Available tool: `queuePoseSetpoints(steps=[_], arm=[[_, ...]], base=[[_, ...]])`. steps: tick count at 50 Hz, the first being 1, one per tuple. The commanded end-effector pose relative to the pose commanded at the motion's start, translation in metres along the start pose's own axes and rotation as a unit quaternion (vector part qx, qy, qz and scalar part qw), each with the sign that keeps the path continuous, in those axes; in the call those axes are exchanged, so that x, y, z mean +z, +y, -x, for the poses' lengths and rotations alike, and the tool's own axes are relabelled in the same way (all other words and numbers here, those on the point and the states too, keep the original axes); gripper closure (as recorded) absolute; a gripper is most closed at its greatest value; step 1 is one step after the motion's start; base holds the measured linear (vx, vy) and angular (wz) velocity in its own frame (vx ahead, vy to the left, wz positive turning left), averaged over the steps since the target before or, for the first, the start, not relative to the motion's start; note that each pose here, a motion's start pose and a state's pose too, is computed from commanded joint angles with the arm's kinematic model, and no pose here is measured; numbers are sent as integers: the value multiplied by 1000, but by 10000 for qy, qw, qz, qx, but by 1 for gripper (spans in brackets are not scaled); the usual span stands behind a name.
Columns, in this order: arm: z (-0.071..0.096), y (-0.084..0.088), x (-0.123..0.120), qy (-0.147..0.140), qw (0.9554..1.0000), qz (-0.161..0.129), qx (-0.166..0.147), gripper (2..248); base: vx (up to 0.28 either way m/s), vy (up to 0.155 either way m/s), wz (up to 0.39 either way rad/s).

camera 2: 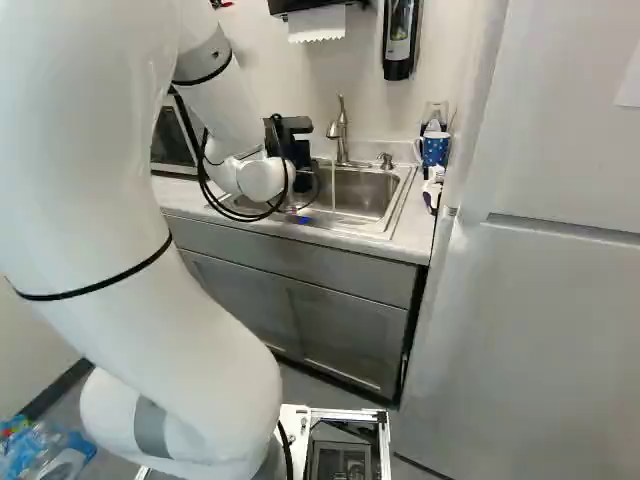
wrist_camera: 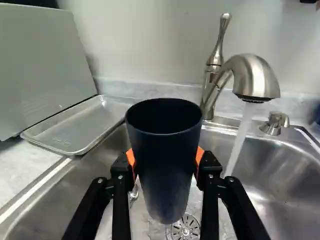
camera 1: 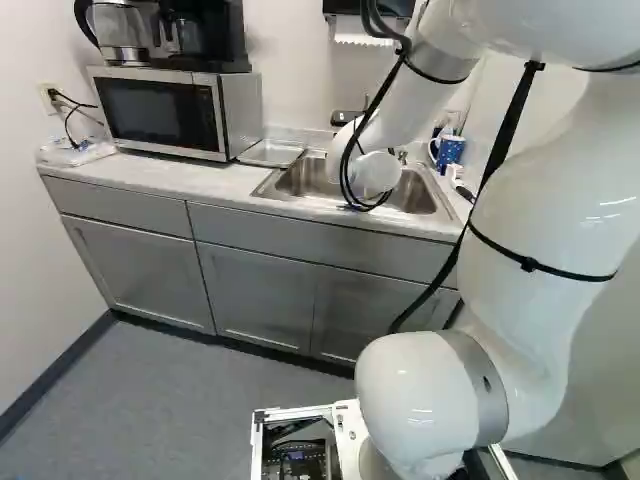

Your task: Rinse the cup and place it in the tray

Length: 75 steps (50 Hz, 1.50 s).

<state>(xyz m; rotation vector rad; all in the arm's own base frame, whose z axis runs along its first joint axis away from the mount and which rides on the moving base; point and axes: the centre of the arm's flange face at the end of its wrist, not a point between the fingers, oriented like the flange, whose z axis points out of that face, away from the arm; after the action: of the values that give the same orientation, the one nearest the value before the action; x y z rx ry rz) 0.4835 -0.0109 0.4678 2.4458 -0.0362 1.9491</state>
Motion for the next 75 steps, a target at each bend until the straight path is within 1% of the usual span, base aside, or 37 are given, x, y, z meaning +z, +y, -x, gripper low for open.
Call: queuePoseSetpoints(steps=[22,34,39,54,66,75], arm=[[1,32,3,-15,9995,320,74,125],[11,39,11,-120,9992,381,91,125],[15,40,15,-123,9991,395,95,125],[25,49,20,-23,9988,482,110,125],[22,65,20,182,9977,634,131,125],[21,68,21,193,9975,660,136,125]], base=[[0,0,0],[0,0,0],[0,0,0],[0,0,0],[0,0,0],[0,0,0]])
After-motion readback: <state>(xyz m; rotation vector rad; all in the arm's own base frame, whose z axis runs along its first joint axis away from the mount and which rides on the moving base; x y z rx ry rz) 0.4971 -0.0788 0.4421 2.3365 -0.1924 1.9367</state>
